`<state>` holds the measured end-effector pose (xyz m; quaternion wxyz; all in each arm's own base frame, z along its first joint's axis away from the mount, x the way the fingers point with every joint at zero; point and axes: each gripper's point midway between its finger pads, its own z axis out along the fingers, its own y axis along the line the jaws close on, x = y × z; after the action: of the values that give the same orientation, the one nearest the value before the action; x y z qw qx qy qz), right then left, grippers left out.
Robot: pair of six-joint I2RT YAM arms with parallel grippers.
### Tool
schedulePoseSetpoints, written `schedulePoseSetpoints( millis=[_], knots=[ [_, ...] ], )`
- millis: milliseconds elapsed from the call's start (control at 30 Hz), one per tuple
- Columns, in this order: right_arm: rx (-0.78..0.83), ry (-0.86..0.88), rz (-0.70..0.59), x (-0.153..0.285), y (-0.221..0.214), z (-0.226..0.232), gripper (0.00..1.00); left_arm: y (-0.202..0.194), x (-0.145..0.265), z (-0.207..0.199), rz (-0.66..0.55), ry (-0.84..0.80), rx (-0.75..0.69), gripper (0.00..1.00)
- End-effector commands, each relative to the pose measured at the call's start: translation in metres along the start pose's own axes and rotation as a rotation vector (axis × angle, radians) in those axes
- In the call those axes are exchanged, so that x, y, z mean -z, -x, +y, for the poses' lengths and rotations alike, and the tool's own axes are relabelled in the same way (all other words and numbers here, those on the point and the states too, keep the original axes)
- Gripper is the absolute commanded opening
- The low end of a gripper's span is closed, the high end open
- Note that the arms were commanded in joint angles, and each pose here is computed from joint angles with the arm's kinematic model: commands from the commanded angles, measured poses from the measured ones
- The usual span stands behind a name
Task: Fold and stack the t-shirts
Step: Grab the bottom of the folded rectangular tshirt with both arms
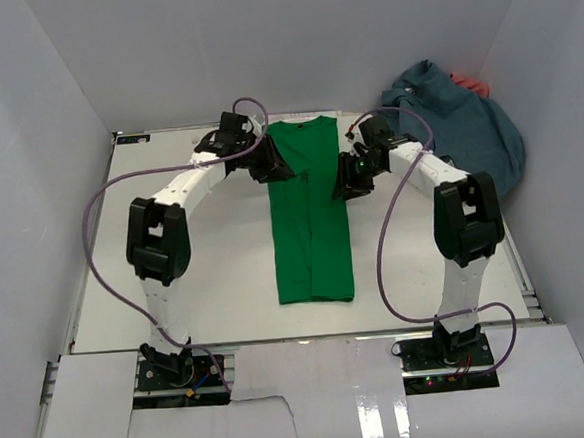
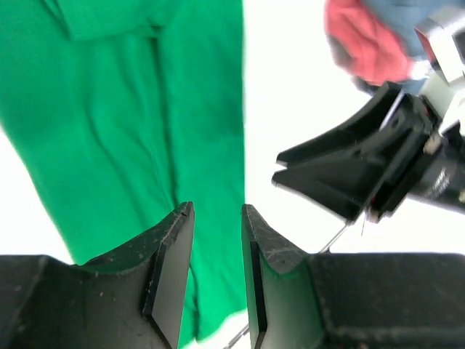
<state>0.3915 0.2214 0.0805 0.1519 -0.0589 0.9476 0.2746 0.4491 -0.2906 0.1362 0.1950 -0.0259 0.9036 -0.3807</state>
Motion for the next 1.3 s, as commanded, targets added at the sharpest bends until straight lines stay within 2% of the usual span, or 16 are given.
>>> schedulePoseSetpoints(
  millis=[0, 100, 133, 167, 233, 333, 533, 667, 933, 1267],
  knots=[
    [0.066, 0.003, -0.063, 0.045, -0.005, 0.02, 0.45, -0.02, 0.06, -0.03, -0.037, -0.037, -0.042, 0.43],
    [0.075, 0.004, -0.079, 0.059, -0.028, 0.021, 0.45, -0.048, 0.067, -0.009, -0.02, 0.017, -0.036, 0.43],
    [0.051, -0.011, -0.029, 0.052, -0.057, 0.01, 0.45, -0.073, 0.069, 0.007, 0.008, 0.054, -0.023, 0.43],
    [0.059, -0.004, -0.053, 0.059, -0.063, 0.013, 0.46, -0.083, 0.069, 0.013, 0.014, 0.06, -0.021, 0.43],
    [0.029, -0.016, 0.002, 0.052, -0.102, -0.001, 0.48, -0.121, 0.071, 0.036, 0.059, 0.099, 0.008, 0.43],
    [0.021, -0.022, 0.011, 0.055, -0.136, -0.007, 0.5, -0.159, 0.071, 0.059, 0.088, 0.131, 0.03, 0.43],
    [-0.012, -0.003, 0.085, 0.045, -0.192, -0.015, 0.55, -0.209, 0.075, 0.083, 0.126, 0.176, 0.055, 0.44],
    [-0.037, 0.028, 0.105, 0.04, -0.212, -0.015, 0.59, -0.224, 0.075, 0.085, 0.145, 0.16, 0.074, 0.46],
    [-0.069, 0.092, 0.127, 0.034, -0.231, -0.005, 0.59, -0.226, 0.075, 0.065, 0.121, 0.108, 0.055, 0.49],
    [-0.075, 0.111, 0.161, 0.022, -0.24, 0.003, 0.6, -0.237, 0.067, 0.071, 0.148, 0.119, 0.064, 0.5]
  ],
)
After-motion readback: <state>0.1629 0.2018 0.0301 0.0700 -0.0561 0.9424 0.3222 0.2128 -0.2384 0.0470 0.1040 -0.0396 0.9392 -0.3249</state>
